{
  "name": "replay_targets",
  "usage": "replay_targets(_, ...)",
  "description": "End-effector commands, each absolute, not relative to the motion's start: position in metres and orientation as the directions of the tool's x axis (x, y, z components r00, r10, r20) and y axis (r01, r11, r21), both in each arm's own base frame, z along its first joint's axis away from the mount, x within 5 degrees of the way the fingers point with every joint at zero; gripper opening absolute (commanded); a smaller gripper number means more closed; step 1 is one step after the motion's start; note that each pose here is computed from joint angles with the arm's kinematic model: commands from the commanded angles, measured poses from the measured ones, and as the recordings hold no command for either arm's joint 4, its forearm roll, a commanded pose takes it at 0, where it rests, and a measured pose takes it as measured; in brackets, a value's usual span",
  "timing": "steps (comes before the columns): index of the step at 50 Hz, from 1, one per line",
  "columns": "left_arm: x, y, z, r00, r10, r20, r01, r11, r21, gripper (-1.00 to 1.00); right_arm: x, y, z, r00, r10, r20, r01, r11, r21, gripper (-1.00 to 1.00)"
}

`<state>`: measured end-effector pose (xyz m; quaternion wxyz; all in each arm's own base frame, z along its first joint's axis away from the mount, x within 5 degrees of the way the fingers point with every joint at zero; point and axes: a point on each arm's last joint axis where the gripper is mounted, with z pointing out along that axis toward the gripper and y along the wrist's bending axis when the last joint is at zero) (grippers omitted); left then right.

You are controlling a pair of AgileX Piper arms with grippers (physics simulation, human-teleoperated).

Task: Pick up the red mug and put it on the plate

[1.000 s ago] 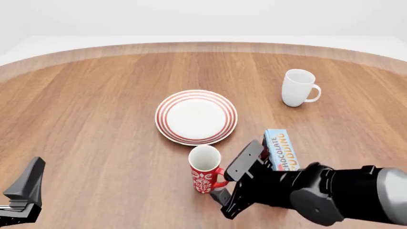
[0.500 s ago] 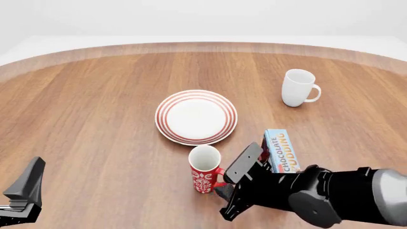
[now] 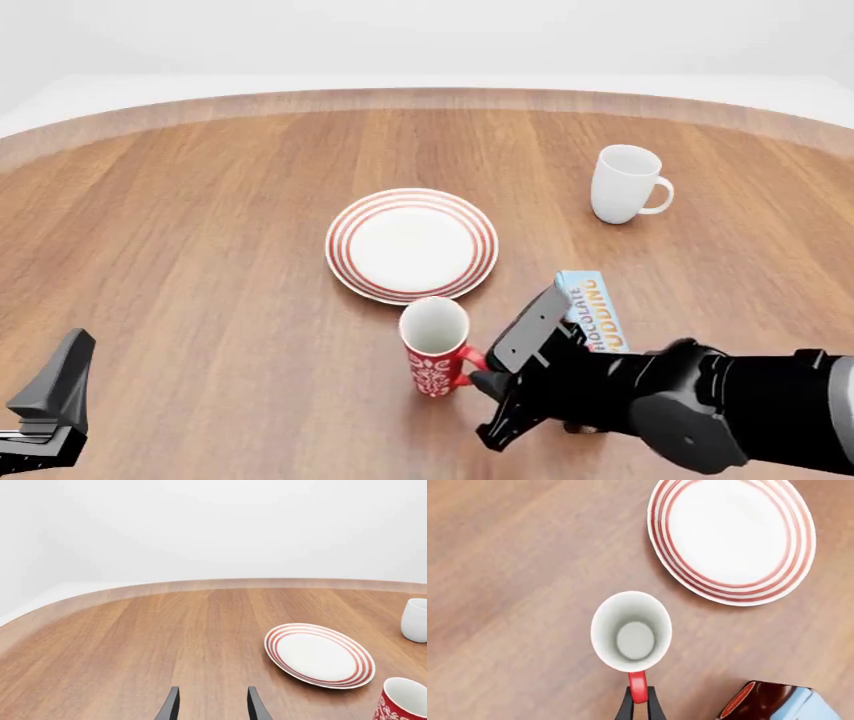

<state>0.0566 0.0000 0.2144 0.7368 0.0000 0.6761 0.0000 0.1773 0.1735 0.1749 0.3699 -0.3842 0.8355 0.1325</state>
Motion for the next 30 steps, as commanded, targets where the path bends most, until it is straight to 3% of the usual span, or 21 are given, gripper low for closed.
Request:
replay_targets(1, 0.057, 0.0, 0.214, 0.086, 0.0, -0.996, 0.0, 1.0, 0.0, 1.0, 0.175, 0.164, 0.195, -0.411, -0.513, -0.753, -0.725, 0.685, -0.071, -1.0)
replay_targets(30, 0.057, 0.0, 0.214, 0.086, 0.0, -0.996, 0.0, 1.0, 0.0, 1.0, 0.181, 0.156, 0.242, -0.338, -0.486, -0.806, -0.71, 0.694, -0.121, -1.0)
